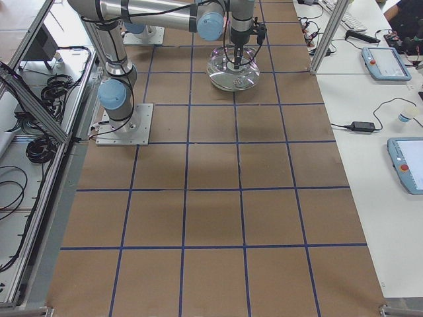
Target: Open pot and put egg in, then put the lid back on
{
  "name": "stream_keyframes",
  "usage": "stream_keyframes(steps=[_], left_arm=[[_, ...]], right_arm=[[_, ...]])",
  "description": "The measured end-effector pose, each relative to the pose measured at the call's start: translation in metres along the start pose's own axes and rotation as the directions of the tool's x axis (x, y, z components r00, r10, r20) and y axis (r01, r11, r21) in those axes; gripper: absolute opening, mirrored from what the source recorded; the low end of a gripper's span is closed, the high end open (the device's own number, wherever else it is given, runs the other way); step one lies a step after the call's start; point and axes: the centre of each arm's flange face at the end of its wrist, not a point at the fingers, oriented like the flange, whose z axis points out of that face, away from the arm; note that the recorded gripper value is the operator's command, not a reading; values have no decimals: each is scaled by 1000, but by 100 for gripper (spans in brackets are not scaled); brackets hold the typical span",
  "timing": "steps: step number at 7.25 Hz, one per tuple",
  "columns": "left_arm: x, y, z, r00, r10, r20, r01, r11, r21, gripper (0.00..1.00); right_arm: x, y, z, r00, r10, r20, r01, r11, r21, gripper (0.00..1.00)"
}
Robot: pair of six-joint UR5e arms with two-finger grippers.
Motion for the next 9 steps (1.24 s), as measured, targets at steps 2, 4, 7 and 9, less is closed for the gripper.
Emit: stream_keyframes(steps=[2, 4, 7, 9], left_arm=[[2, -1, 10, 1000, 10, 7, -10, 999, 40, 100], [-4, 9, 9, 998, 35, 44, -33, 999, -32, 100], [-6, 10, 2, 998, 56, 30, -55, 998, -39, 100], [-5, 13, 2, 998, 59, 27, -58, 998, -40, 100]], right_arm=[[-1, 0, 0, 1000, -2, 2, 2, 1000, 1, 23], [-1, 1, -1, 1000, -3, 3, 3, 1000, 1, 23], [-2, 1, 0, 1000, -4, 8, 4, 1000, 0, 23], [-3, 1, 0, 1000, -5, 10, 5, 1000, 1, 21]])
